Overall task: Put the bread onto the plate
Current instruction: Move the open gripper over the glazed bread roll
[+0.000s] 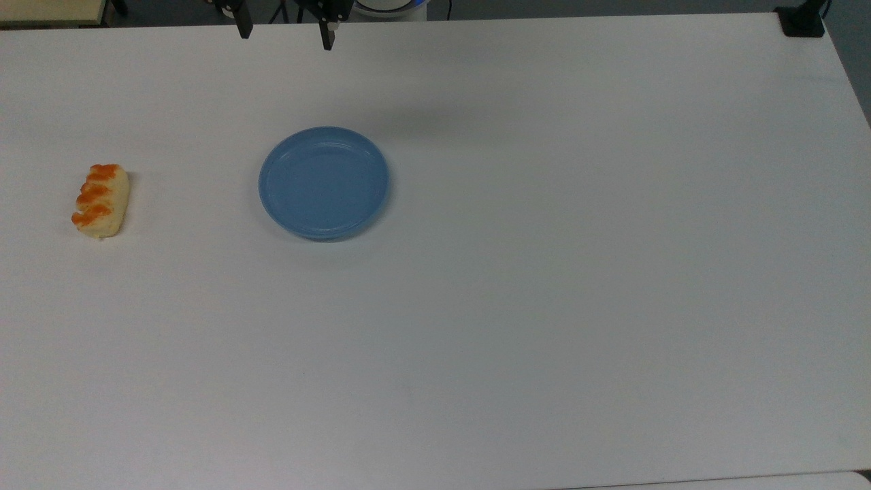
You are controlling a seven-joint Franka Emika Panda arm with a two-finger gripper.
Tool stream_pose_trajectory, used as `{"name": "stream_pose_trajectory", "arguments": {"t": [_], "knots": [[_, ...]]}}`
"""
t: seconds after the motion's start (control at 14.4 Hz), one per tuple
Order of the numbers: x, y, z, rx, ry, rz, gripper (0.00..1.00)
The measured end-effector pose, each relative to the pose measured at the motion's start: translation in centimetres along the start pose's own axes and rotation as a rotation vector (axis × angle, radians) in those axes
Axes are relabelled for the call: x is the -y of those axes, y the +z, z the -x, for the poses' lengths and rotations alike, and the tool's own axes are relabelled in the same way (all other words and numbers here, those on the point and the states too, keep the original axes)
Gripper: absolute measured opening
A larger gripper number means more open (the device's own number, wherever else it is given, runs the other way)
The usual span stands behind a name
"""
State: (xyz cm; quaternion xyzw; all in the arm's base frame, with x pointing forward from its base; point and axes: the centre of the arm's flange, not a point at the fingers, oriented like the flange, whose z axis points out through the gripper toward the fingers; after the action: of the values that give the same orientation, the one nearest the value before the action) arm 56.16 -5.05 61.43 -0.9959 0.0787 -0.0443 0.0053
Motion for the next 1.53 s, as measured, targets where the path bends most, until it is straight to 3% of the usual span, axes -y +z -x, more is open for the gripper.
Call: {"name": "stream_pose_trajectory", "arguments": {"t": [0.07, 0.35, 1.11, 1.25, 1.39, 1.53], "knots": [[0.0, 0.0, 0.0, 0.0, 0.0, 0.0, 1.0], [-2.3, 0.0, 0.2, 0.016, -0.159, 0.004, 1.0], [-3.2, 0.0, 0.1, 0.016, -0.148, 0.006, 1.0], [-6.1, -0.1, 0.2, 0.019, -0.12, 0.04, 1.0], [-9.0, 0.2, 0.4, 0.04, -0.179, 0.104, 1.0], [-13.1, 1.8, 0.7, 0.089, -0.241, 0.123, 1.0]]}}
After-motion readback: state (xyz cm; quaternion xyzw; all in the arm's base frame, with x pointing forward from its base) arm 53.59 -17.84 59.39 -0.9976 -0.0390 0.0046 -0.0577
